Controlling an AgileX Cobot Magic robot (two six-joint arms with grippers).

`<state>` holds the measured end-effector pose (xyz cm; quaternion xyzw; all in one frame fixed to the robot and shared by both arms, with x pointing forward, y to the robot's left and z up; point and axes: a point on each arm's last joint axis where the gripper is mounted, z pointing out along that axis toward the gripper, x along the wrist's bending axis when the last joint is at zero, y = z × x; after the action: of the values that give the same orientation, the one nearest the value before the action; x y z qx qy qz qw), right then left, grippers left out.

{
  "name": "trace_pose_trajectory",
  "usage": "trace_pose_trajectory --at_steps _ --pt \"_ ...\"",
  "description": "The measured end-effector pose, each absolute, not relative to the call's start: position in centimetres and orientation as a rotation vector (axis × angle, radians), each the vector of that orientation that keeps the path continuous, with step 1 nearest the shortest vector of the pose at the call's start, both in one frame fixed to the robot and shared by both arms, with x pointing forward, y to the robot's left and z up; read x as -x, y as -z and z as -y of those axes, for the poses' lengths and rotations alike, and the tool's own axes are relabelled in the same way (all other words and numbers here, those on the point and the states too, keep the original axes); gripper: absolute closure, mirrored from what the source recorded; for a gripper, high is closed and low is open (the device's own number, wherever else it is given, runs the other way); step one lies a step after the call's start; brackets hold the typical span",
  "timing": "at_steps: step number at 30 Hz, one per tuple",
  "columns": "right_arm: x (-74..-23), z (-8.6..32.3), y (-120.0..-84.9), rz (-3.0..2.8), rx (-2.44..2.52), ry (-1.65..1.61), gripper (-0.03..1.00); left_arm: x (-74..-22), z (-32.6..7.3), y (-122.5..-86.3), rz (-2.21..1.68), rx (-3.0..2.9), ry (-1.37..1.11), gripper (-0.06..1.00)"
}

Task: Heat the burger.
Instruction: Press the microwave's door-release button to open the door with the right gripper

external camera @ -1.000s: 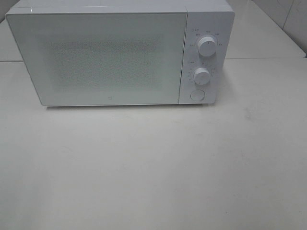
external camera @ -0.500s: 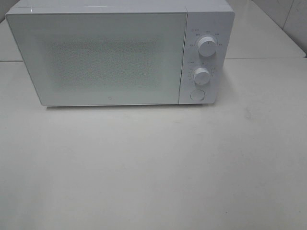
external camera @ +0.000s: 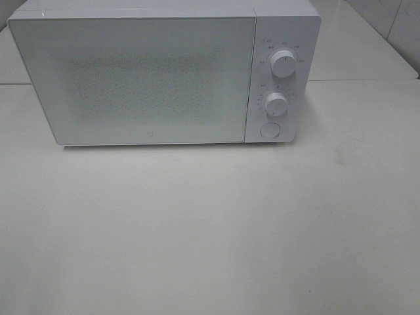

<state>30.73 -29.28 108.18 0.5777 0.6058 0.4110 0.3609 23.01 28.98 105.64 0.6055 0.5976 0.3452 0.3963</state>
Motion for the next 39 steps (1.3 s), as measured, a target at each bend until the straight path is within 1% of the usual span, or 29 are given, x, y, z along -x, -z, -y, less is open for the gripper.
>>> trace_pose_trajectory --at_steps 7,8,15,17,23,28,32,33,35,36,38,39 --pt "-35.1 28.7 -107.9 -1.580 -1.496 -1.049 0.22 -23.0 -29.0 -105.6 -1.514 -1.534 -0.875 -0.04" --pt "-35.1 28.7 -107.9 -1.580 -1.496 -1.049 0.22 -23.0 -29.0 -105.6 -1.514 -1.534 -0.875 -0.04" --pt "-39.4 28.2 -106.5 -1.608 -1.512 -1.032 0.22 -23.0 -29.0 -105.6 -1.514 -1.534 -0.875 -0.04" --pt "-39.8 28.1 -106.3 -1.603 -1.506 -1.038 0.22 -23.0 -29.0 -105.6 -1.514 -1.534 -0.875 -0.04" --pt "-42.3 27.8 -103.9 -1.540 -1.435 -1.114 0.22 -23.0 -29.0 -105.6 -1.514 -1.534 -0.875 -0.04" --pt "-43.5 27.6 -102.9 -1.499 -1.391 -1.160 0.22 -23.0 -29.0 -105.6 -1.514 -1.534 -0.875 -0.04" --pt "-45.0 27.4 -101.3 -1.470 -1.370 -1.192 0.21 -23.0 -29.0 -105.6 -1.514 -1.534 -0.875 -0.04" --pt "-45.0 27.4 -101.3 -1.470 -1.370 -1.192 0.21 -23.0 -29.0 -105.6 -1.514 -1.534 -0.875 -0.04" --pt "-45.9 27.4 -100.2 -1.446 -1.390 -1.200 0.21 -23.0 -29.0 -105.6 -1.514 -1.534 -0.875 -0.04" --pt "-45.9 27.4 -100.2 -1.446 -1.390 -1.200 0.21 -23.0 -29.0 -105.6 -1.514 -1.534 -0.875 -0.04" --pt "-46.6 27.5 -98.7 -1.443 -1.416 -1.171 0.21 -23.0 -29.0 -105.6 -1.514 -1.534 -0.875 -0.04" --pt "-46.6 27.5 -98.7 -1.443 -1.416 -1.171 0.21 -23.0 -29.0 -105.6 -1.514 -1.534 -0.875 -0.04"
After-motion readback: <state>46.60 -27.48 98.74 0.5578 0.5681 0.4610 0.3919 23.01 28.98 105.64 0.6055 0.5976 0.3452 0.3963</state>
